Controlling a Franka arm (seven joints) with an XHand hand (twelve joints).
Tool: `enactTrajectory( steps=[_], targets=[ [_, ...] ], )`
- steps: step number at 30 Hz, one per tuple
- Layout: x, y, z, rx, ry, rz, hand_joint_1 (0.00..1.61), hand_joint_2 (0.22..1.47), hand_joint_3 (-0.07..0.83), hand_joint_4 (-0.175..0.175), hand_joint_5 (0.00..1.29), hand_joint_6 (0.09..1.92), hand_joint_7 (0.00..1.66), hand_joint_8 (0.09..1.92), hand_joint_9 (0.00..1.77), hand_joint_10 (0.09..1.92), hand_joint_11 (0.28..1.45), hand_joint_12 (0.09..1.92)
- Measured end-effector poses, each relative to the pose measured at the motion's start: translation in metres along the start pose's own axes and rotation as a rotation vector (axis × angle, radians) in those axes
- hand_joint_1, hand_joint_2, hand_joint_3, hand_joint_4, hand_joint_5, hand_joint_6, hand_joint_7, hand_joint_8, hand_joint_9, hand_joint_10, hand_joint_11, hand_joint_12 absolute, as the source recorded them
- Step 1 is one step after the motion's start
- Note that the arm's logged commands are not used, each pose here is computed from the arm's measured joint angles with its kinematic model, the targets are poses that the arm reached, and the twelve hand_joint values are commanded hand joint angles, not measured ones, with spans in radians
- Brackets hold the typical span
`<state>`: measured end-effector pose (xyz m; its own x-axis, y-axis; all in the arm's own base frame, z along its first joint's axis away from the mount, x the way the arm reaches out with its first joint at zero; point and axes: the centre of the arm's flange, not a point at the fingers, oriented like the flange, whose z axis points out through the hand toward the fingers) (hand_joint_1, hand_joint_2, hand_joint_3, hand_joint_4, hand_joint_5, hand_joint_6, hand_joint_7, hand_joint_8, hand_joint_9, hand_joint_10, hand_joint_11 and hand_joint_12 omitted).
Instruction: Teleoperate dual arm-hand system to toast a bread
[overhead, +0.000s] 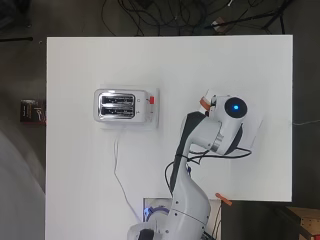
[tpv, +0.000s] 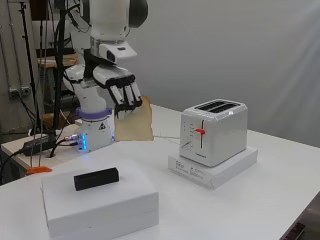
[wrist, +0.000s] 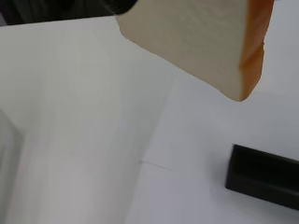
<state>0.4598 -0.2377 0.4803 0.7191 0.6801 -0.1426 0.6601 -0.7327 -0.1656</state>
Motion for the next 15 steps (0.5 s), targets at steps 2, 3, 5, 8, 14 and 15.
enactTrajectory(
  steps=[2, 3, 5, 8, 14, 15],
  targets=[
    [0.029, -0.017, -0.016, -0.020, 0.026, -0.084, 1.23, 1.19, 0.000, -0.175, 0.70, 1.23, 1.00, 1.14, 1.26, 0.46, 0.62, 0.85],
    [0.047, -0.027, -0.020, -0.029, 0.032, -0.142, 1.23, 1.19, -0.002, -0.175, 0.70, 1.25, 1.02, 1.09, 1.28, 0.39, 0.62, 0.83],
    [0.084, -0.052, -0.025, -0.052, 0.028, -0.275, 1.23, 1.18, 0.003, -0.175, 0.69, 1.27, 1.04, 1.03, 1.33, 0.23, 0.64, 0.73],
    [0.127, -0.087, -0.028, -0.082, 0.013, -0.399, 1.23, 1.17, -0.001, -0.175, 0.71, 1.27, 1.07, 0.95, 1.39, 0.09, 0.66, 0.58],
    [0.191, -0.148, -0.024, -0.126, -0.005, -0.595, 1.24, 1.15, 0.001, -0.175, 0.74, 1.27, 1.12, 0.83, 1.38, 0.09, 0.73, 0.29],
    [0.194, -0.151, -0.024, -0.125, 0.009, -0.612, 1.24, 1.15, 0.002, -0.175, 0.74, 1.27, 1.13, 0.82, 1.37, 0.09, 0.74, 0.25]
  ],
)
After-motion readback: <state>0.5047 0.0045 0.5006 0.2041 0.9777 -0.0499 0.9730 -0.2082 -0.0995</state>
